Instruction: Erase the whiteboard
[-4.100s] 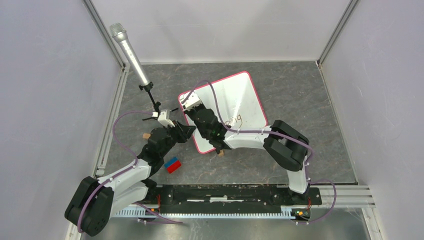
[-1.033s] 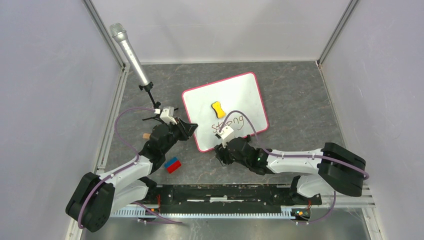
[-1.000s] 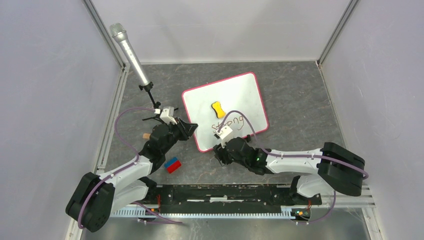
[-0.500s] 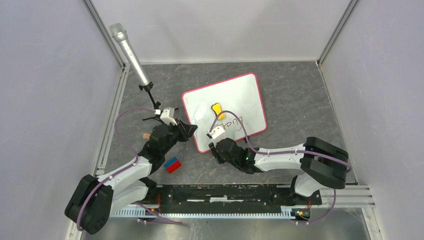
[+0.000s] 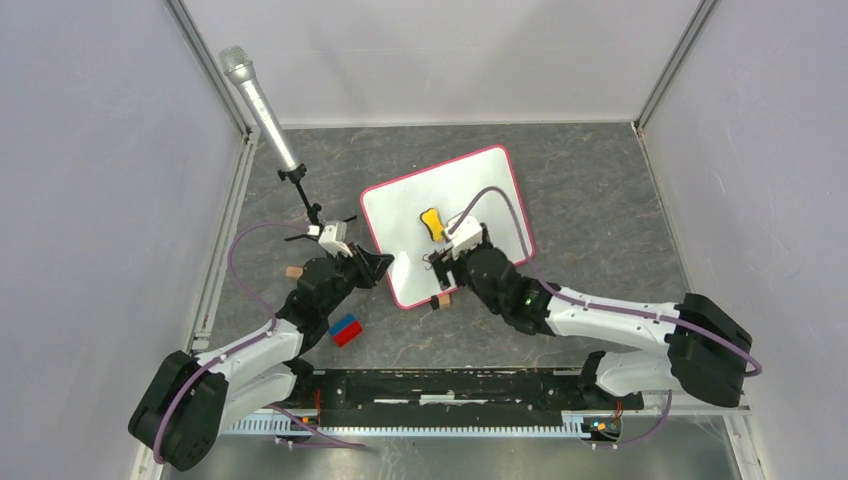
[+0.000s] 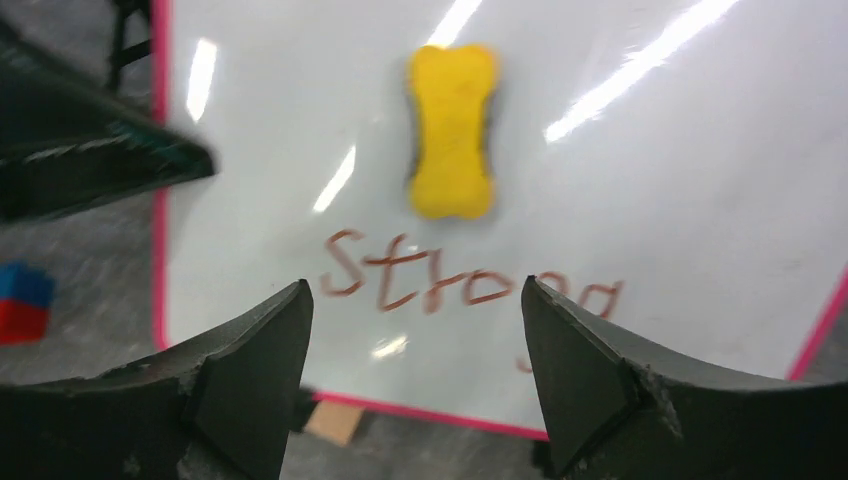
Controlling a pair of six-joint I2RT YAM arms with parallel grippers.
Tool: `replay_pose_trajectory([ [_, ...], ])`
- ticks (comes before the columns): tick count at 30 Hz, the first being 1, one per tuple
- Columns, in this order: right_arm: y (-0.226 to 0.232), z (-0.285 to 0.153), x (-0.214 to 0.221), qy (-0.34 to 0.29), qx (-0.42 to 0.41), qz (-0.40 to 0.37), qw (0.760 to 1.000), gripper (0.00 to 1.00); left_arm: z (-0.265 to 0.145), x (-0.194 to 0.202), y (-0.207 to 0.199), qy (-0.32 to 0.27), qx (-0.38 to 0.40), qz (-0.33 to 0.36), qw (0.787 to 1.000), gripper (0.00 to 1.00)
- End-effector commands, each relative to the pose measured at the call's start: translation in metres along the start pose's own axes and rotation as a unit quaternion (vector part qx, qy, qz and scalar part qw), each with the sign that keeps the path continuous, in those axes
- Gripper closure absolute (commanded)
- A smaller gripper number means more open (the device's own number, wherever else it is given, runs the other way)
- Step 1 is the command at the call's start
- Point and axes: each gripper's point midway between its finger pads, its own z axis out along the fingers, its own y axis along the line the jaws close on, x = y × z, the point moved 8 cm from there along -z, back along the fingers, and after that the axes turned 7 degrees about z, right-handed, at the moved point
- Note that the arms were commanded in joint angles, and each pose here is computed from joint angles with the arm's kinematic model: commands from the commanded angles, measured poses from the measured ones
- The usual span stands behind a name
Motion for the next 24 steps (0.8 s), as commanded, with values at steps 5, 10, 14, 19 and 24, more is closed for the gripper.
replay_pose_trajectory([
  [5, -0.036, 0.037, -0.049, -0.068, -0.002, -0.077, 0.995, 0.21, -0.002, 0.008, 0.01, -0.007, -0.016, 0.019, 1.0, 0.98],
  [10, -0.028, 0.064, -0.061, -0.058, 0.011, -0.092, 0.994, 0.32, -0.005, 0.008, 0.01, -0.015, -0.013, 0.019, 1.0, 0.98],
  [14, -0.029, 0.075, -0.063, -0.06, 0.039, -0.084, 0.994, 0.34, -0.008, 0.008, 0.01, -0.02, -0.009, 0.019, 1.0, 0.98],
  [19, -0.026, 0.088, -0.056, -0.046, 0.045, -0.084, 0.994, 0.39, -0.008, 0.008, 0.01, -0.02, -0.01, 0.019, 1.0, 0.98],
  [24, -0.025, 0.094, -0.047, -0.038, 0.044, -0.086, 0.995, 0.53, -0.005, 0.009, 0.011, -0.014, -0.013, 0.019, 1.0, 0.98],
])
